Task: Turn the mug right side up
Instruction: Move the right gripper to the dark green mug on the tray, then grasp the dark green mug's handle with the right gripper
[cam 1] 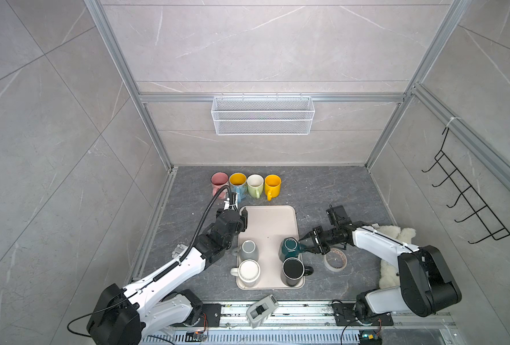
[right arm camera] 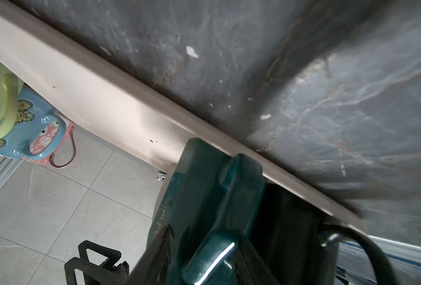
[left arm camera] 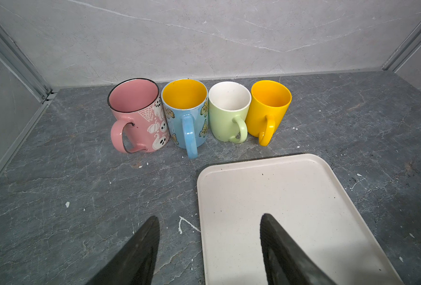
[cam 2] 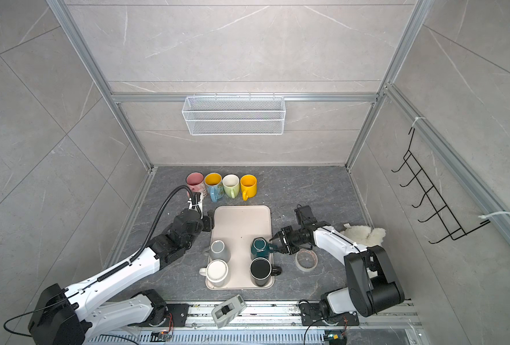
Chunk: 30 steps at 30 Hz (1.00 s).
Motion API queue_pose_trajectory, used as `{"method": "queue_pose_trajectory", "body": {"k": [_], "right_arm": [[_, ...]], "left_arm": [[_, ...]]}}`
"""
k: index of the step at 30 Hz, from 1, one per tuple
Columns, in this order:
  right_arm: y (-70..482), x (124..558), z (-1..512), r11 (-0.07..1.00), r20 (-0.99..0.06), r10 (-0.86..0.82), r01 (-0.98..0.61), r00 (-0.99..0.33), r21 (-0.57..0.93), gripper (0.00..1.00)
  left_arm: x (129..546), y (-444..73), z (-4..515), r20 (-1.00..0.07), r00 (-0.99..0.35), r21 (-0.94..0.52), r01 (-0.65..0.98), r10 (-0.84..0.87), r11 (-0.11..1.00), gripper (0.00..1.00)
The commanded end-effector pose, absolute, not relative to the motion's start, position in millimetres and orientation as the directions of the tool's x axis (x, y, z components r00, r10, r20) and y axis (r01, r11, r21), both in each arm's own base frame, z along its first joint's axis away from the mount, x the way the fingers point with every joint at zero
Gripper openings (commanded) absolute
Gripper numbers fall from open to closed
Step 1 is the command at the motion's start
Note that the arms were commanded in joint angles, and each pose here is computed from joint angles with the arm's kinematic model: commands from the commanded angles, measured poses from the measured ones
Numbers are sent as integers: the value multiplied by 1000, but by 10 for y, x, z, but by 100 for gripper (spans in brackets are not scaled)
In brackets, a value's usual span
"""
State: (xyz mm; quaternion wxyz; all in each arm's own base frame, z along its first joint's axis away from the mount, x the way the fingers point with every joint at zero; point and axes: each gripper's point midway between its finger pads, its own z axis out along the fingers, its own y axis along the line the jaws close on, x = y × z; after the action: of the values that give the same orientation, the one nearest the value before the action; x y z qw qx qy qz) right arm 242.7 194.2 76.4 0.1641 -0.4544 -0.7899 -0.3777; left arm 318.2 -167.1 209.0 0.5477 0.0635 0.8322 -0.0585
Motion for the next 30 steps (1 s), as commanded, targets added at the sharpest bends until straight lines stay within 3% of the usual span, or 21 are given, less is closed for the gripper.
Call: {"method": "queue_pose_trajectory", "body": {"k": [1,30], "right_arm": [[1972,2535,809,305,583,597,828,-551,470,39],[2154,2805,770,303,580,576,809,-576,504,30]], "left_arm": [[3227,-1650,2151,-928,-370,-15,152,43,988,67],[3228,-1633,2104,-924,-378,1,145,56,989,68]]}}
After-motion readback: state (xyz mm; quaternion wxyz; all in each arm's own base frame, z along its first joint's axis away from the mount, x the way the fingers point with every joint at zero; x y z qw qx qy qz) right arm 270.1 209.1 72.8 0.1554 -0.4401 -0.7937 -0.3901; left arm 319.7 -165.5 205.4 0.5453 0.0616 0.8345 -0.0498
